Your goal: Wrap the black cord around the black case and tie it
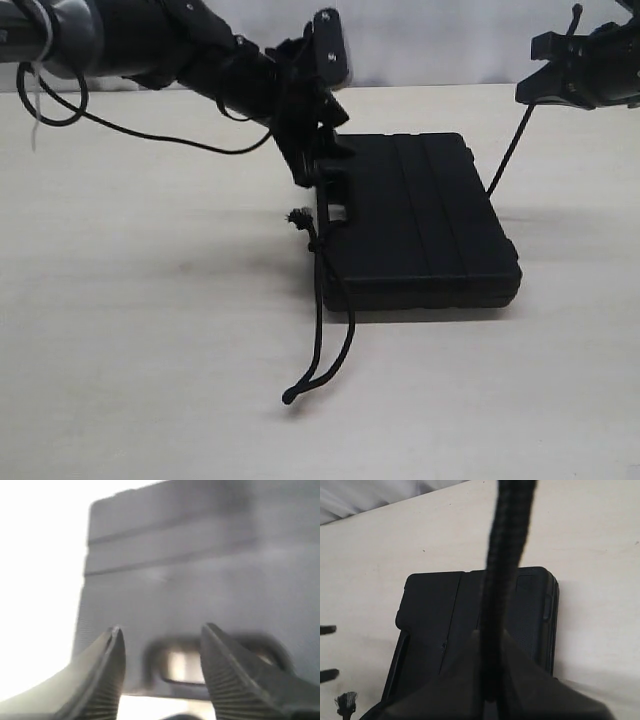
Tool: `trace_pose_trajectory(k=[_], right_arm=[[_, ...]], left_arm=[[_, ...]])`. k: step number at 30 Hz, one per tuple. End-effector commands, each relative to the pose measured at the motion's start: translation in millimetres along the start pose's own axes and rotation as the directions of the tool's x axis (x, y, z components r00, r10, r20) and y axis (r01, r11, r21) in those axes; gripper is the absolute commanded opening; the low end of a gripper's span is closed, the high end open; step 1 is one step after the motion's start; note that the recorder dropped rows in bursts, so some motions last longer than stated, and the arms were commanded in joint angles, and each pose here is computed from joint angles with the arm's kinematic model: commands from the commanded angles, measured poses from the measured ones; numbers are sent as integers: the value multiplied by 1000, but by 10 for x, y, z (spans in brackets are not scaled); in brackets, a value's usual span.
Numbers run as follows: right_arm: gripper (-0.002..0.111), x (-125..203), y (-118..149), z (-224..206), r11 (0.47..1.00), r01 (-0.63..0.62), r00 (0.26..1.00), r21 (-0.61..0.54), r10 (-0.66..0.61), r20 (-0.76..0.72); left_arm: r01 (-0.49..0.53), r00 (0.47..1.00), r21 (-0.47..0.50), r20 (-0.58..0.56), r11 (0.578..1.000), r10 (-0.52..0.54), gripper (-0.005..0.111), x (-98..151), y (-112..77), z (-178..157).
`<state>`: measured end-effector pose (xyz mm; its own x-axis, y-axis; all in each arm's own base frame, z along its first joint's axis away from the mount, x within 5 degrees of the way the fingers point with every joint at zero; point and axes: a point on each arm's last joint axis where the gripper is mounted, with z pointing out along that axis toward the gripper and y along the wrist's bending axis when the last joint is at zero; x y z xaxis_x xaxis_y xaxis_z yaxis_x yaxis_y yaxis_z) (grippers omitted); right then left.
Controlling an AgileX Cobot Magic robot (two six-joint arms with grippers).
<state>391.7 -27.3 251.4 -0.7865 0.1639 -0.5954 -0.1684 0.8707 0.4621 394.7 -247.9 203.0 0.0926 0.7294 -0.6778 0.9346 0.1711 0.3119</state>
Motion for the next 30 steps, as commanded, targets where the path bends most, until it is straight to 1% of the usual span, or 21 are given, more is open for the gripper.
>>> trace_pose_trajectory(k=[1,2,4,5,6,7,8,9,10,11,12,14,15,16,18,20,22,24,27,30], right_arm=[[4,-22,25,-51,1000,-3,1000,-9,3,11],[4,-21,27,-51,1000,-3,1000,-10,3,10],[4,-21,27,-51,1000,-3,1000,-10,3,10],[4,-21,27,-51,1000,-3,1000,-10,3,10],[4,-21,27,-51,1000,-3,1000,-10,3,10],[4,-21,27,-51,1000,-3,1000,-10,3,10],[4,-21,27,-51,1000,-3,1000,-10,3,10],[4,-18,30,-51,1000,-5,1000,-14,5,6],[4,-16,31,-51,1000,-7,1000,-16,7,4],[4,-14,33,-51,1000,-7,1000,-17,7,3],[4,-10,37,-51,1000,-7,1000,-21,7,-2],[4,-5,42,-51,1000,-12,1000,-27,11,-8],[4,-3,44,-51,999,-19,1000,-29,19,-10],[4,-2,45,-51,999,-23,1000,-30,23,-12],[4,2,48,-51,999,-23,1000,-34,22,-16],[4,3,50,-52,999,-24,1000,-36,24,-18],[4,3,50,-52,999,-24,1000,-36,24,-18],[4,3,50,-52,999,-24,1000,-36,24,-18],[4,1,52,-52,999,-29,999,-38,28,-15],[4,-1,51,-52,999,-28,1000,-37,28,-13]], left_arm=[[162,985,-127,-30,979,-167,44,-88,118,-213],[215,971,-147,-72,966,-227,41,-64,133,-243],[313,916,-183,-202,932,-347,34,10,156,-306],[334,876,-213,-290,918,-385,31,80,161,-337],[376,821,-252,-355,892,-446,29,139,164,-366],[412,774,-284,-393,866,-497,28,179,170,-391],[468,712,-304,-426,830,-558,28,223,175,-427],[510,669,-294,-455,808,-588,28,242,162,-455],[552,642,-268,-468,790,-607,28,253,142,-468],[615,621,-209,-467,761,-630,28,228,100,-472],[657,616,-163,-446,736,-649,28,202,84,-467],[741,606,-36,-396,671,-690,28,100,23,-416],[758,604,15,-394,653,-693,28,72,-13,-381],[754,616,45,-396,655,-681,29,30,-54,-355],[748,618,66,-433,661,-656,33,11,-156,-240],[740,620,88,-472,666,-626,44,3,-262,-120],[723,626,79,-495,686,-602,56,25,-333,9],[733,597,21,-498,680,-629,62,57,-344,91],[761,552,-22,-501,648,-666,62,132,-345,181],[769,534,-24,-524,638,-663,62,201,-374,253]])
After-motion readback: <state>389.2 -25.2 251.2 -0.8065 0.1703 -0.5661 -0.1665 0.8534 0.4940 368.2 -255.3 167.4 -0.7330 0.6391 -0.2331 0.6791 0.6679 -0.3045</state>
